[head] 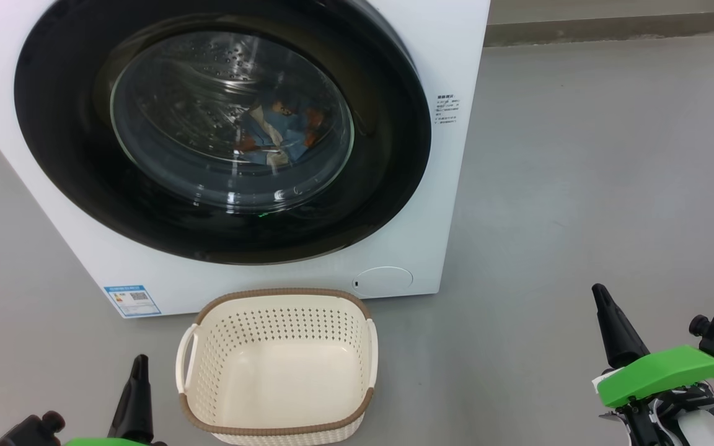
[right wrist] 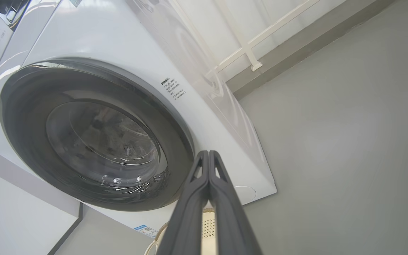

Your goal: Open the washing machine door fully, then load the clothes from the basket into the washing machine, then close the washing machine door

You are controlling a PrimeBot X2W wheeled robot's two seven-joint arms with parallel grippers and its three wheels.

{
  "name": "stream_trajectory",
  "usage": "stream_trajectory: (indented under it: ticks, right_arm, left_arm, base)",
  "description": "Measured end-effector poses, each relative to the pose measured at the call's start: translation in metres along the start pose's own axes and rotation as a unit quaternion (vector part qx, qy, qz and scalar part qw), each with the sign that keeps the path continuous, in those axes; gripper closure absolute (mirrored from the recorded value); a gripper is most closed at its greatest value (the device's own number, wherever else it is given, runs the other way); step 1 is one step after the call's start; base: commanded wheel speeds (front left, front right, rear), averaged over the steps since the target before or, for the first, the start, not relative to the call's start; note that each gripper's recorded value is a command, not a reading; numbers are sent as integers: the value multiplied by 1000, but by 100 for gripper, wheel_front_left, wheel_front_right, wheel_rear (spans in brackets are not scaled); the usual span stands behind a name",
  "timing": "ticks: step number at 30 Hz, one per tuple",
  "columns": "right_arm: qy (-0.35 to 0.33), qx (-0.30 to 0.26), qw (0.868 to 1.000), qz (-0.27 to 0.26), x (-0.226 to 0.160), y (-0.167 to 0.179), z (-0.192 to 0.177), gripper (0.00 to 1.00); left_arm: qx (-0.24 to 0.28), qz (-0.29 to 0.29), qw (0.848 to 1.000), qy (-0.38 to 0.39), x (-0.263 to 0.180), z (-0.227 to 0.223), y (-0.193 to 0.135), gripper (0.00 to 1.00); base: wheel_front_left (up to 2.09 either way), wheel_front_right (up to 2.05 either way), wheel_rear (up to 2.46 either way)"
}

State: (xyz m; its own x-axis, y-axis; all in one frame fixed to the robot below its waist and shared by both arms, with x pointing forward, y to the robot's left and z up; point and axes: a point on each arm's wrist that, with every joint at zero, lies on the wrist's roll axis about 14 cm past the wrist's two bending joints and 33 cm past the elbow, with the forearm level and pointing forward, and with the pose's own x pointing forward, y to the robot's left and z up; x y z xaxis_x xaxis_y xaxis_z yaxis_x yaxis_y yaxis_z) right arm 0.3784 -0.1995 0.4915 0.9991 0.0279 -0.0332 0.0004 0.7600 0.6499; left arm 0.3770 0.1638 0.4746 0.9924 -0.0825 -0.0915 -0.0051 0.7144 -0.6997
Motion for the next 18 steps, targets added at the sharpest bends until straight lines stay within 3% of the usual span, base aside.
stream_trajectory:
  ticks: [18]
  right_arm:
    - [-5,92,996,-13,4,-3,4,100]
  left_arm:
    - [-84,17,996,-1,-1,2,7,100]
  base:
    - [0,0,0]
